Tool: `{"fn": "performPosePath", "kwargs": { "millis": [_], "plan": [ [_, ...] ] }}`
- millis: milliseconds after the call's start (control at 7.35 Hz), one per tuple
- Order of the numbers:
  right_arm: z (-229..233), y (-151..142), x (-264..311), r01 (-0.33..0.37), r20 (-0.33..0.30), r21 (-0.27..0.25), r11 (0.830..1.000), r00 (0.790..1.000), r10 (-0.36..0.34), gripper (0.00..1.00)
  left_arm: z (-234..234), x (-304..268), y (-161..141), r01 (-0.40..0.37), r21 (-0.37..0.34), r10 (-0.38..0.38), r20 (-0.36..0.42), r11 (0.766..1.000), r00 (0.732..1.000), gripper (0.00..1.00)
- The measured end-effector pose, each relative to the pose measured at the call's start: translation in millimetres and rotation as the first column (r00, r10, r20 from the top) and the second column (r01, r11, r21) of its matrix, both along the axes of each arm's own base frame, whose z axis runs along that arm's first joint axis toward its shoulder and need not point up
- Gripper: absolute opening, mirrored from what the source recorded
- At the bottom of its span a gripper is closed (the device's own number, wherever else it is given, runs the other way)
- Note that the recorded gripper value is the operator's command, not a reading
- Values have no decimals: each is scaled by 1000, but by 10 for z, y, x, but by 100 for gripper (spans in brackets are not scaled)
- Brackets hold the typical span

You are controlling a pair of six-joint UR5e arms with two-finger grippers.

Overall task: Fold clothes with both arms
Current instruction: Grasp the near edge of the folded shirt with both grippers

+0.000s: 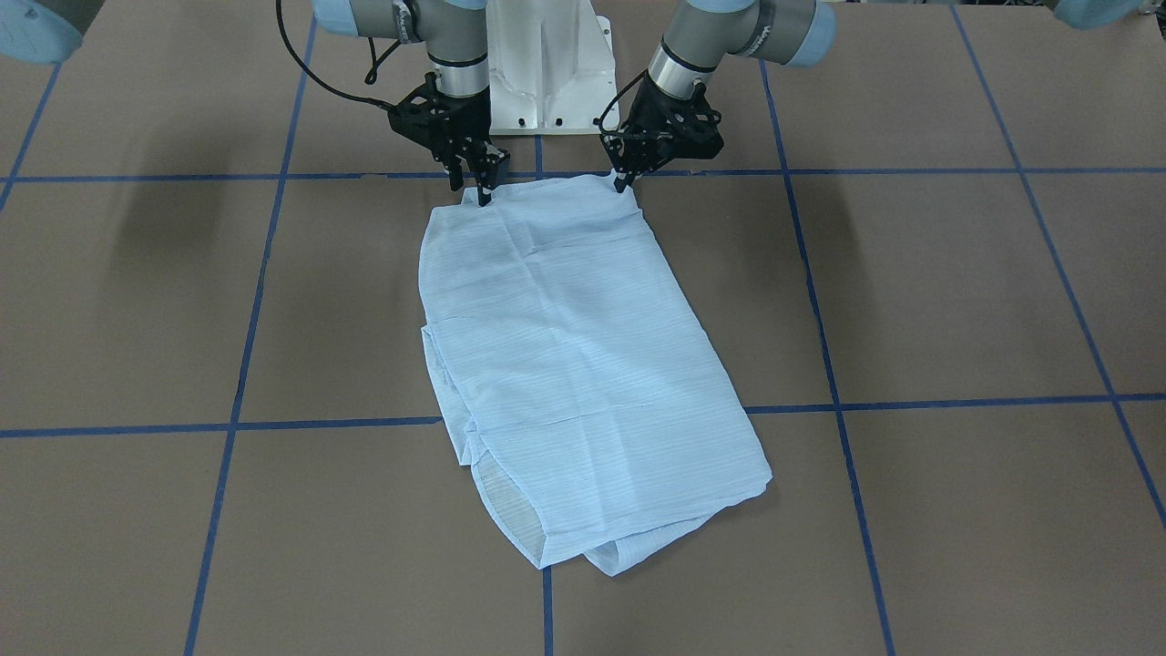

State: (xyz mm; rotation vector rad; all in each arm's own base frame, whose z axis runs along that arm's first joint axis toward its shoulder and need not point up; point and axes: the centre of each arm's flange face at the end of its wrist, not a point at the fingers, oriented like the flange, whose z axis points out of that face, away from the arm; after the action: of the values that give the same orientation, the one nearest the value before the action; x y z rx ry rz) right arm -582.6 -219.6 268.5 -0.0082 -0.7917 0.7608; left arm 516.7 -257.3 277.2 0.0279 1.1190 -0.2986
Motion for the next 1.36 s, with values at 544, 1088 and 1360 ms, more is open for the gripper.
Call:
{"fn": "performPosePath", "kwargs": {
  "millis": [544, 1088, 1360],
  "plan": [
    [-33, -65, 2, -87, 26, -28, 996, 996, 88, 78, 1, 5, 1, -1, 0, 1, 0, 1000, 1000, 0],
    [-39, -77, -86, -133, 30, -49, 990, 990, 134, 79, 5, 8, 1, -1, 1, 1, 2, 1000, 1000, 0],
    [-14, -76, -152, -134, 19, -52, 990, 991, 136, 79, 4, 8, 1, -1, 1, 1, 1, 1000, 1000, 0]
  ]
}}
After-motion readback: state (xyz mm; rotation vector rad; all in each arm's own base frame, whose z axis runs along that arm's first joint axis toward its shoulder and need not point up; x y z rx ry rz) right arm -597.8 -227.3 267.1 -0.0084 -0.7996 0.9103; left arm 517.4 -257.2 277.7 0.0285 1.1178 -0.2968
